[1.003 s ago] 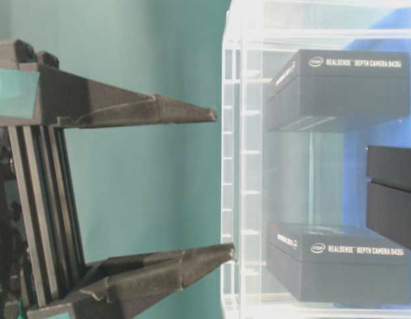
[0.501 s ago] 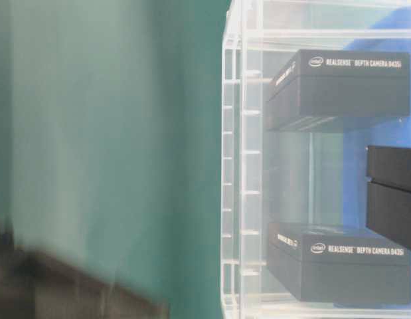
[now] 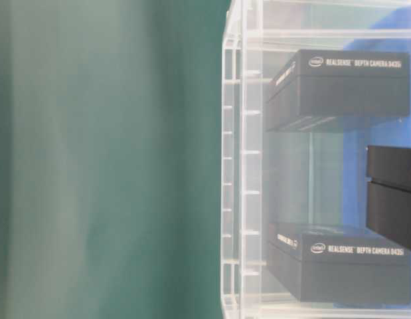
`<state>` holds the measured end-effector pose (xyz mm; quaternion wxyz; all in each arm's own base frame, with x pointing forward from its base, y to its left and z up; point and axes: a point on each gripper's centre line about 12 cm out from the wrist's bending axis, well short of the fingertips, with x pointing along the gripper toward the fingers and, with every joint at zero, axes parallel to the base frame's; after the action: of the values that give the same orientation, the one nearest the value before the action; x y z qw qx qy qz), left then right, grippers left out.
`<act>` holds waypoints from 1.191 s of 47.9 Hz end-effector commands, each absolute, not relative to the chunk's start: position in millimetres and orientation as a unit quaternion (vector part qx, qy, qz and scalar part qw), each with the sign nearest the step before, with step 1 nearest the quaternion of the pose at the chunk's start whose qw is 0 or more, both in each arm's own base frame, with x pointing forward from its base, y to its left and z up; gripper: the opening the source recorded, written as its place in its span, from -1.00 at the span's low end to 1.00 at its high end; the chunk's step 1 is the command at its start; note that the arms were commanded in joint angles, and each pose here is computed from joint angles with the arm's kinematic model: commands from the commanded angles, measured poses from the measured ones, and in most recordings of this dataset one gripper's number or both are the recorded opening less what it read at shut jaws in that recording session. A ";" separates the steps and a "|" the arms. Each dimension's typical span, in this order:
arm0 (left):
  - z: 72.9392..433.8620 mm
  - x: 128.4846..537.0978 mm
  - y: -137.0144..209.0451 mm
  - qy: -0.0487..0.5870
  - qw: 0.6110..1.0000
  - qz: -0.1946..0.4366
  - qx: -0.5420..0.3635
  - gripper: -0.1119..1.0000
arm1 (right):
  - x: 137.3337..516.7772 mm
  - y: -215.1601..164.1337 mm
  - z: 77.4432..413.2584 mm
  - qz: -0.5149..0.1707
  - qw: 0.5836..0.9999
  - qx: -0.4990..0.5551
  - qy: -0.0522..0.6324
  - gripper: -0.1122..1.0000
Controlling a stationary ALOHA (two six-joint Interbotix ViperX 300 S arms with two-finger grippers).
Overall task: Take the box out of the case with the left arm.
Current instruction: 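Open the left gripper and withdraw it to the left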
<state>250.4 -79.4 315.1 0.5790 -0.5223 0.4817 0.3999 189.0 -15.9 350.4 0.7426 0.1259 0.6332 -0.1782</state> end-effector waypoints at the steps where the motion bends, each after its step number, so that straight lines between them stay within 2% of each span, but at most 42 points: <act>1: 322.7 243.1 -78.0 0.476 0.586 0.387 -0.530 0.98 | 188.6 -15.7 354.0 -0.176 0.748 0.127 0.627 -0.78; 17: 323.3 241.8 -57.9 0.459 0.578 0.404 -0.540 0.98 | 188.8 -15.2 354.0 -0.174 0.749 0.129 0.626 -0.78; 40: 326.7 231.5 46.2 0.430 0.584 0.449 -0.523 0.98 | 190.0 -15.0 354.2 -0.173 0.752 0.131 0.622 -0.78; 48: 326.5 225.2 72.6 0.425 0.583 0.461 -0.517 0.98 | 191.4 -15.0 354.4 -0.173 0.756 0.132 0.618 -0.78; 57: 326.0 222.0 86.2 0.426 0.585 0.464 -0.511 0.98 | 192.0 -15.2 354.5 -0.173 0.757 0.131 0.616 -0.78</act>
<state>221.6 82.3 318.6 0.5791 -0.5079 0.4350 0.4664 192.1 -15.2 351.2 0.7521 0.1297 0.6223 -0.1737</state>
